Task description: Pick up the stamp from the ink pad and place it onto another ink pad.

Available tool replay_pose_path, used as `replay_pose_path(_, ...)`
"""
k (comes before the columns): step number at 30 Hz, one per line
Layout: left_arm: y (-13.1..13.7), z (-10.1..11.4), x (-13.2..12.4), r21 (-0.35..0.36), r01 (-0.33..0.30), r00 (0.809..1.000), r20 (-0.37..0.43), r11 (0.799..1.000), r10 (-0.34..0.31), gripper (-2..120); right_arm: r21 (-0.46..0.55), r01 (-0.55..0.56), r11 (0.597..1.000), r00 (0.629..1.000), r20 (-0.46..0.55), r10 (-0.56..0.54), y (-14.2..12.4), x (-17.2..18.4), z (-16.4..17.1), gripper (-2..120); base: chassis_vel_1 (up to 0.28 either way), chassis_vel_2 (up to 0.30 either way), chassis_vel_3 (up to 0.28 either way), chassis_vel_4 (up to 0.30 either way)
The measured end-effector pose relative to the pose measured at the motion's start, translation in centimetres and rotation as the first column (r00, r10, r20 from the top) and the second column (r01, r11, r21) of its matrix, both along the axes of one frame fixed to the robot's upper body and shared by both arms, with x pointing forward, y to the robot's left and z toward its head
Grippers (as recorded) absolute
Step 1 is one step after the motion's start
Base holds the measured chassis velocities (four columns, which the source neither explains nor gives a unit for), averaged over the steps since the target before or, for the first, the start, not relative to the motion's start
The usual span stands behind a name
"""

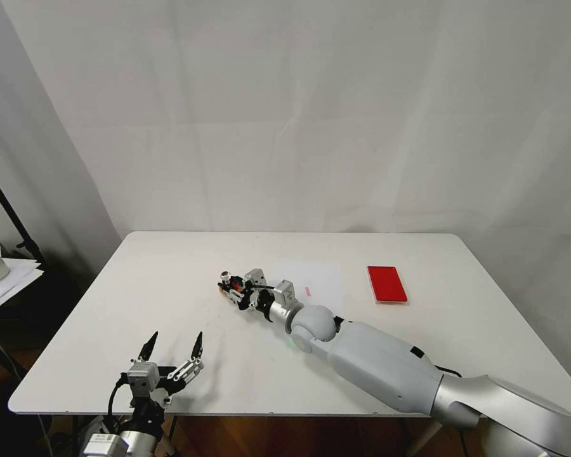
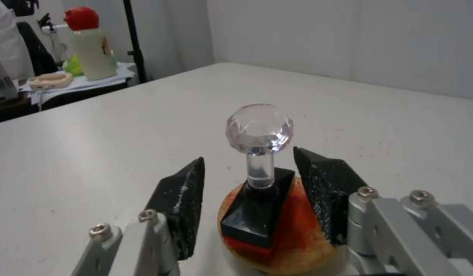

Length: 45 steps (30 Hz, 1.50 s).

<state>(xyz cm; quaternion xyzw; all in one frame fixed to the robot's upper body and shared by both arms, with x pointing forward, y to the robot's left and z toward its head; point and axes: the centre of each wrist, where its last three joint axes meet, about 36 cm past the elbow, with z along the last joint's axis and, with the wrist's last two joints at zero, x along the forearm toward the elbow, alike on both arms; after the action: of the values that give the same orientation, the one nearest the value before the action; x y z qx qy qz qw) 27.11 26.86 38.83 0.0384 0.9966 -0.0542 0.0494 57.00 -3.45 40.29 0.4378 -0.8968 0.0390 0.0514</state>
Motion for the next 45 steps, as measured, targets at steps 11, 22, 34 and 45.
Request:
replay_pose_path(11, 0.0, 0.0, 0.0, 0.000, 0.000, 1.000, 0.000, 1.000, 0.000, 100, 0.006, -0.006, 1.000, 1.000, 0.010, 0.006, -0.1, -0.2, 0.5, 86, 0.000, 0.000, 0.000, 0.000)
replay_pose_path(22, 0.0, 0.0, 0.0, 0.000, 0.000, 1.000, 0.000, 1.000, 0.000, 100, -0.125, -0.071, 0.990, 0.988, 0.128, 0.087, -5.6, -1.9, 2.0, 112, 0.000, 0.000, 0.000, 0.000)
replay_pose_path(34, 0.0, 0.0, 0.0, 0.000, 0.000, 1.000, 0.000, 1.000, 0.000, 100, -0.170, 0.103, 0.980, 0.955, 0.293, -0.050, -18.6, -7.9, 7.5, 111, 0.000, 0.000, 0.000, 0.000)
replay_pose_path(45, 0.0, 0.0, 0.0, 0.000, 0.000, 1.000, 0.000, 1.000, 0.000, 100, 0.071, 0.495, 0.866, 0.813, 0.313, -0.490, -25.5, -17.5, 7.8, 100, 0.000, 0.000, 0.000, 0.000)
